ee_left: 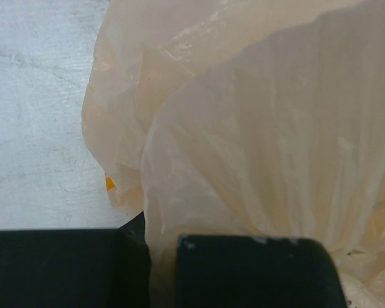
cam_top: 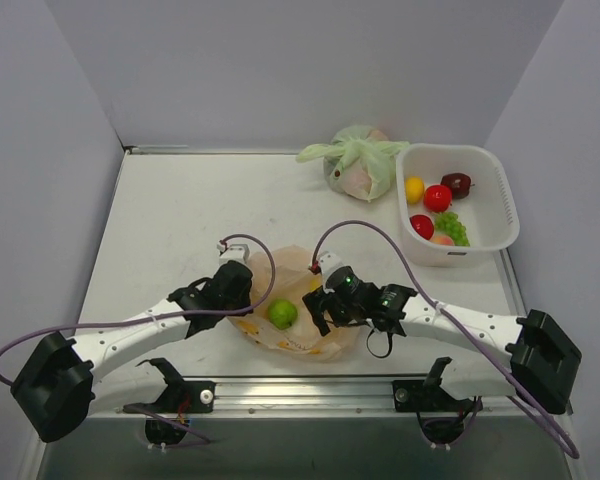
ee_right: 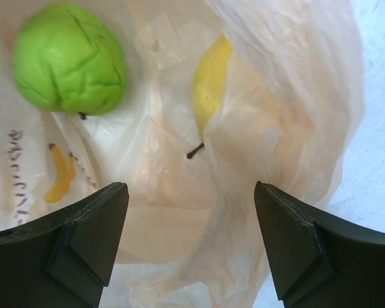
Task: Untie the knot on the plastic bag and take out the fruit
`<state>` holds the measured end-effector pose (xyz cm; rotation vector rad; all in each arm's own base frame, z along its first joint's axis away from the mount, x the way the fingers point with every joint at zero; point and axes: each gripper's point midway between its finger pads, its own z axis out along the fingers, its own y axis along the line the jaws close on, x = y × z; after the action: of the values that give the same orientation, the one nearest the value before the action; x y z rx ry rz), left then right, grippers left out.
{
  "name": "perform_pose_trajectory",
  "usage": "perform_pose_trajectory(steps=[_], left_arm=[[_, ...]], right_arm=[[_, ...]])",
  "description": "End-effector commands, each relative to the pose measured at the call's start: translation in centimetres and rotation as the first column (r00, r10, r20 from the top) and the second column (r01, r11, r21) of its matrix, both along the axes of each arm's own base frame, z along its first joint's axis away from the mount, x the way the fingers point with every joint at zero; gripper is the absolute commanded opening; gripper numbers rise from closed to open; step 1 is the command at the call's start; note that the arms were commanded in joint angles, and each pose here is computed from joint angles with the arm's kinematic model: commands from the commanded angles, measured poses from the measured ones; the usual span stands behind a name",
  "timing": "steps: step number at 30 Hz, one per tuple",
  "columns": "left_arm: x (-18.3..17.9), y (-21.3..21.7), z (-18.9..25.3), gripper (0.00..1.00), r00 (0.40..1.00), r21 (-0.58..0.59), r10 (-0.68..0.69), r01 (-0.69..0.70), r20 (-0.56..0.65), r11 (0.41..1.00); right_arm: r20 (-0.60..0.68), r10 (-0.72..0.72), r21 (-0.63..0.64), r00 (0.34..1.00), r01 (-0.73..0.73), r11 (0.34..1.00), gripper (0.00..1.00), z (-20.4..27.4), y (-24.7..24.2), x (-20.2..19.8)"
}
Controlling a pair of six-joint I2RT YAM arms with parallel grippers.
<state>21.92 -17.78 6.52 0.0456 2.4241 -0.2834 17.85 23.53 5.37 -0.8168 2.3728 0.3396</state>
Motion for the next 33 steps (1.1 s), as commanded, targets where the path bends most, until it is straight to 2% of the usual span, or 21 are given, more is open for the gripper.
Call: perform_pose_trajectory(steps=[1,7,10,14,18,25,31,32,33], left_arm=[[1.2,-1.0,1.8,0.0,0.994,-0.145,0.081,-0.07,0.074,0.987],[0.9,-0.8,1.0,0.0,0.992,-0.178,0.096,-0.081,0.079,0.981],[0.9,-0.8,1.1,0.0,0.992,-0.179,0.1,-0.084,0.081,0.98],[0.8,-0.9,1.0,0.0,0.991,-0.194,0.112,-0.096,0.073,0.976],[0.6,-0.5,0.7,0.0,0.989,-0.199,0.131,-0.115,0.073,0.973],[0.4,-0.4,0.9,0.0,0.986,-0.226,0.149,-0.127,0.08,0.966],[0.2,-0.1,0.4,0.0,0.985,-0.226,0.158,-0.138,0.073,0.964],[0.2,-0.1,0.4,0.0,0.985,-0.225,0.155,-0.136,0.072,0.965],[0.3,0.1,0.4,0.0,0.984,-0.221,0.162,-0.142,0.075,0.965]], right_arm=[[0.131,-0.004,0.116,0.991,-0.011,0.993,0.81,4.9,2.0,1.5],[0.186,0.077,0.255,0.979,-0.124,0.959,0.81,10.0,6.0,1.3],[0.156,0.121,0.307,0.98,-0.165,0.937,0.81,10.2,8.2,0.9],[0.1,0.141,0.31,0.985,-0.165,0.936,0.81,8.2,10.5,0.9],[0.087,0.086,0.309,0.992,-0.109,0.945,0.84,6.2,11.7,1.9],[0.042,0.069,0.277,0.997,-0.078,0.958,0.82,1.9,12.7,2.5],[0.008,0.078,0.253,0.997,-0.077,0.964,0.67,0.2,12.9,2.3],[0.002,0.08,0.246,0.997,-0.078,0.966,0.62,0.1,12.7,2.1],[0.005,0.08,0.246,0.997,-0.079,0.966,0.51,0.3,12.5,2.1]])
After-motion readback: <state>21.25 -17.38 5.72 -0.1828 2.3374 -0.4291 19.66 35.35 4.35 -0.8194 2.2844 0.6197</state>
